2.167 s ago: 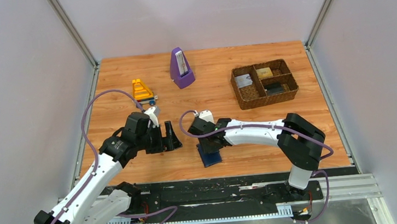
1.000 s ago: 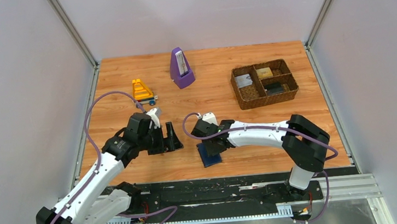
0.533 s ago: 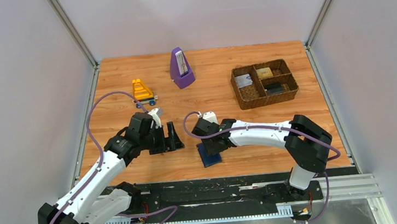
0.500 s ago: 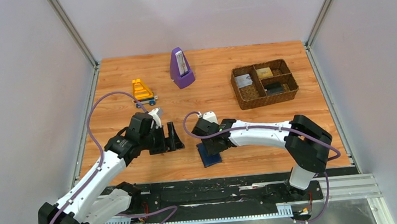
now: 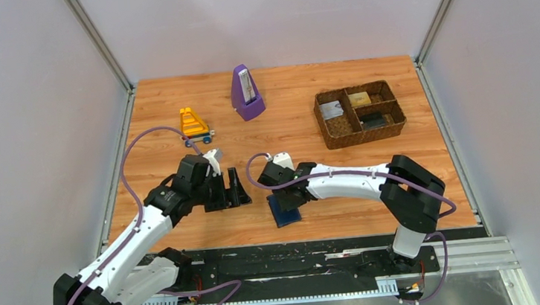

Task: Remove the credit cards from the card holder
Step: Open the card holder at the center of the board.

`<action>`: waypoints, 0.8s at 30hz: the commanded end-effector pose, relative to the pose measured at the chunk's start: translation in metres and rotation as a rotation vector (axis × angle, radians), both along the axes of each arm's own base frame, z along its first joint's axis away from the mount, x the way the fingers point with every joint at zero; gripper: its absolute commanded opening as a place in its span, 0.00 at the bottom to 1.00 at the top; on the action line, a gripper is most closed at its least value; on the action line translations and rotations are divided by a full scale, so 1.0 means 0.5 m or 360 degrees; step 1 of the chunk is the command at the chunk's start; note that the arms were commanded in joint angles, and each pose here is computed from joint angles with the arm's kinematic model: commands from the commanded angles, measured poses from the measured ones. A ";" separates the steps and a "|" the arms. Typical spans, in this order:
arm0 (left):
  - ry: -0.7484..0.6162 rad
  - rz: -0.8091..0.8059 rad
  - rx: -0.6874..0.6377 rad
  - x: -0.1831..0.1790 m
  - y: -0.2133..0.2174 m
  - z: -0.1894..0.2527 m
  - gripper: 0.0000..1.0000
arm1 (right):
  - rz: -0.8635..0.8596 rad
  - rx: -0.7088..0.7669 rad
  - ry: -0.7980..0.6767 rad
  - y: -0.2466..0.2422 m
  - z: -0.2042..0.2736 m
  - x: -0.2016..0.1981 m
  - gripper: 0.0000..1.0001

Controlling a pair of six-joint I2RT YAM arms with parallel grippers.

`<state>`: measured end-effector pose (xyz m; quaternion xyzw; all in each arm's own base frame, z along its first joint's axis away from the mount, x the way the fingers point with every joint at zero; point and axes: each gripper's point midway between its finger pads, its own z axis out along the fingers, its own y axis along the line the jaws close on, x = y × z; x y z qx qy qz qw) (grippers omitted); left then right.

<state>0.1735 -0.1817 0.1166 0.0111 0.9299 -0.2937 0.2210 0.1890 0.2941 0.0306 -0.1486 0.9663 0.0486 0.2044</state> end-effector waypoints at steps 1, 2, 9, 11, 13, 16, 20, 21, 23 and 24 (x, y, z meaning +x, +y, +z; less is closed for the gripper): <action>-0.0017 0.0007 -0.0050 0.007 -0.010 0.005 0.88 | -0.0005 -0.0071 0.0003 -0.010 -0.043 0.000 0.25; -0.0018 0.0008 -0.0049 0.008 -0.010 0.005 0.88 | -0.0005 -0.0064 0.0003 -0.009 -0.043 -0.001 0.22; -0.0012 0.0008 -0.0047 0.008 -0.010 -0.001 0.87 | 0.0010 0.0007 -0.0012 0.005 -0.026 0.001 0.06; -0.0002 0.0009 -0.0053 0.006 -0.011 -0.006 0.86 | 0.0029 0.0057 -0.0023 0.016 -0.016 0.002 0.04; 0.0006 0.0006 -0.0071 0.005 -0.016 -0.010 0.86 | 0.0064 0.0120 -0.0036 0.028 -0.005 0.002 0.00; 0.0019 0.0000 -0.0078 0.001 -0.022 -0.016 0.85 | 0.0139 0.0228 -0.0076 0.049 0.010 0.004 0.00; 0.0035 -0.0018 -0.0085 -0.002 -0.033 -0.026 0.80 | 0.0241 0.0362 -0.0161 0.067 0.031 0.008 0.00; 0.0037 -0.0023 -0.0090 -0.001 -0.038 -0.029 0.79 | 0.0268 0.0399 -0.0174 0.073 0.036 0.006 0.00; 0.0051 -0.0040 -0.0096 -0.001 -0.047 -0.038 0.79 | 0.0313 0.0465 -0.0187 0.083 0.046 0.003 0.00; 0.0057 -0.0047 -0.0097 -0.002 -0.051 -0.042 0.78 | 0.0325 0.0488 -0.0189 0.088 0.050 0.002 0.00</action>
